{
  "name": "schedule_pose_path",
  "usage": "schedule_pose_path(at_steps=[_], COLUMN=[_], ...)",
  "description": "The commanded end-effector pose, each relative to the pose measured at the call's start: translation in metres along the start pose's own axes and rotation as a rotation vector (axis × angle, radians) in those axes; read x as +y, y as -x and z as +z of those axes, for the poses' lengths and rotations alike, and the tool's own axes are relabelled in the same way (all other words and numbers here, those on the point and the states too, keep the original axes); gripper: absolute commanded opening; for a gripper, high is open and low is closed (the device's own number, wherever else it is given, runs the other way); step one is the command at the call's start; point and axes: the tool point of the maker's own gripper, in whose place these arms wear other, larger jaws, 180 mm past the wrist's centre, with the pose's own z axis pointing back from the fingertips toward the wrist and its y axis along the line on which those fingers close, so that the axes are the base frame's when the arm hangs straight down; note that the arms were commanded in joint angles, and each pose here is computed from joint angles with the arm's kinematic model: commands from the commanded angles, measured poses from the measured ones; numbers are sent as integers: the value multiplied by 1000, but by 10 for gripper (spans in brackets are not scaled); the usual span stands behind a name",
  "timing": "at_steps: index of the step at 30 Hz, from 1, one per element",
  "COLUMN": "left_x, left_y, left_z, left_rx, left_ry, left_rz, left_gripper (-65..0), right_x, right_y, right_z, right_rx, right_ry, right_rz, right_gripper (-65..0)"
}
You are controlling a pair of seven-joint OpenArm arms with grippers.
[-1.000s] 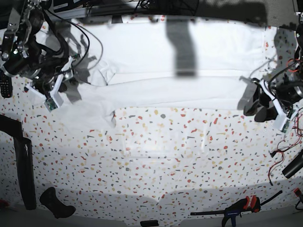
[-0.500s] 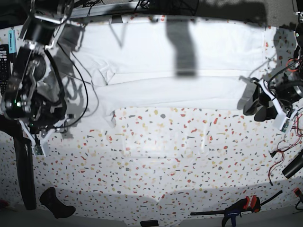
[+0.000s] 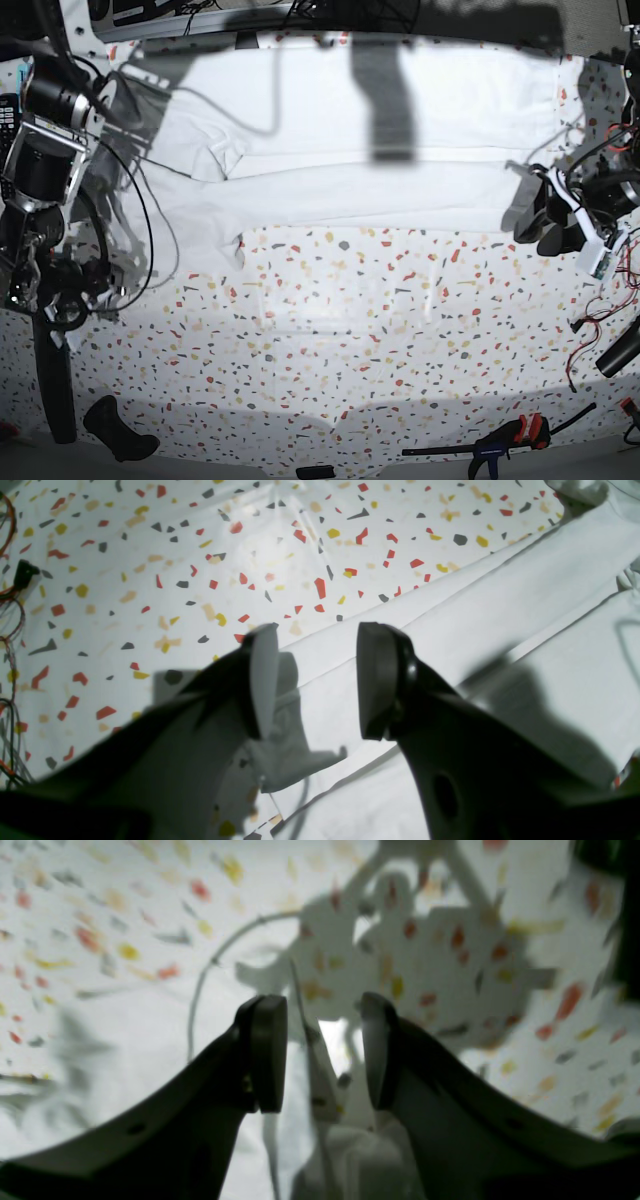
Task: Fold the T-shirt properly
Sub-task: 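Regrasp the folded edge with the right gripper and pull it outward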
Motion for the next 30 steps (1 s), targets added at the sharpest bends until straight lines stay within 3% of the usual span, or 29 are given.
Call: schedule_pose_path(at_steps=[1, 6, 13, 19, 24, 28, 30], left_x=[5, 6, 6, 6, 6, 6, 6], left_y=[-16, -16, -16, -16, -16, -16, -16], left_z=[5, 5, 5, 5, 5, 5, 5], left_rx=[-47, -44, -45, -44, -44, -44, -44], left_ry=[-14, -19, -18, -19, -18, -18, -18], left_rz=[-13, -7, -7, -7, -7, -7, -7], left_gripper=[-396, -396, -396, -396, -396, -396, -396], right_x=[-4, 9, 11, 21, 36, 41, 47], right_y=[-10, 13, 3, 7, 6, 8, 8], right_z=[4, -19, -22, -27, -33, -34, -32], right_rx=[-23, 32, -32, -20, -23, -13, -12], right_ry=[-12, -115, -122, -141, -170, -184, -214], right_rz=[-12, -99, -108, -105, -104, -90, -24], right_gripper=[-413, -402, -389, -396, -649, -650, -650])
